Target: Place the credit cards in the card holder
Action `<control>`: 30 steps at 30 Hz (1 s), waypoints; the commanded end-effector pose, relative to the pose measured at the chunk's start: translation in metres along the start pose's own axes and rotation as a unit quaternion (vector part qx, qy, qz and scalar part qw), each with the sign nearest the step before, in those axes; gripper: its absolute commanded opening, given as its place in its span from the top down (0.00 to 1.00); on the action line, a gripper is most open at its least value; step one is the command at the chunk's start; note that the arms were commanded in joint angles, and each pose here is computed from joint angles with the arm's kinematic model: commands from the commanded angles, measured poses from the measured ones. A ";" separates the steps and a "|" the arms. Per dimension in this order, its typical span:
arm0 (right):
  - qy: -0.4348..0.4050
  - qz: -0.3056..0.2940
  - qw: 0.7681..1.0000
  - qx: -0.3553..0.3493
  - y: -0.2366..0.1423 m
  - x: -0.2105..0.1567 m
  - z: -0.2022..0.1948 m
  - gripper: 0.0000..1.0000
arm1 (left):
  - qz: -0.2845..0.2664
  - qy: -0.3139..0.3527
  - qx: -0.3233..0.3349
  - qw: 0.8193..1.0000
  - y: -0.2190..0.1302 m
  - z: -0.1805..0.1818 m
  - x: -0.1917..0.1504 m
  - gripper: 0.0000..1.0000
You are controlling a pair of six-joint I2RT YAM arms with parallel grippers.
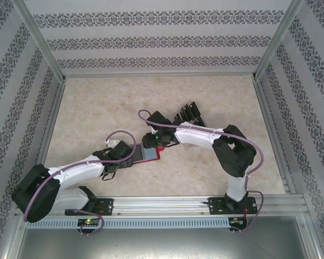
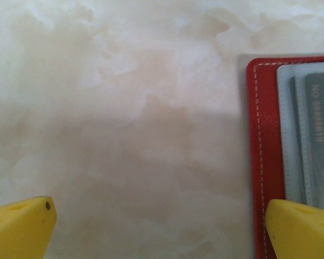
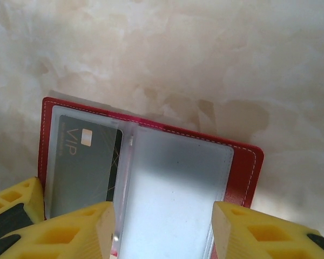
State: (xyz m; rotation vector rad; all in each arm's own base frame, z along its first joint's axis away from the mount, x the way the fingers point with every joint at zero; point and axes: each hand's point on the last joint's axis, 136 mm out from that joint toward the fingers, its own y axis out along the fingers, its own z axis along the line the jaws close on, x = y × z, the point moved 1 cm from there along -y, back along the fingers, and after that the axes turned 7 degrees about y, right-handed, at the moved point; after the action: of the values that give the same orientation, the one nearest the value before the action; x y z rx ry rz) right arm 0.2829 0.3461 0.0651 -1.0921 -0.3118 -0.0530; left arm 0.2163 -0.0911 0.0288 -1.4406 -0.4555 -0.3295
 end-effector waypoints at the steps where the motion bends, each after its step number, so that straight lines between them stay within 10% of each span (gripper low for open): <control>1: -0.017 0.006 1.000 0.002 0.003 0.002 0.006 0.50 | 0.008 -0.013 0.015 1.000 0.005 0.009 -0.007 0.00; 30: 0.016 0.061 0.996 0.063 0.036 -0.015 0.019 0.50 | 0.009 -0.010 0.016 1.000 0.006 0.007 -0.007 0.00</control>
State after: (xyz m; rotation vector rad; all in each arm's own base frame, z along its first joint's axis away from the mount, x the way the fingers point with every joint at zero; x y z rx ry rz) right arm 0.2766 0.3654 0.0401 -1.0333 -0.2517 0.0332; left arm 0.2154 -0.0904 0.0264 -1.4425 -0.4647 -0.3172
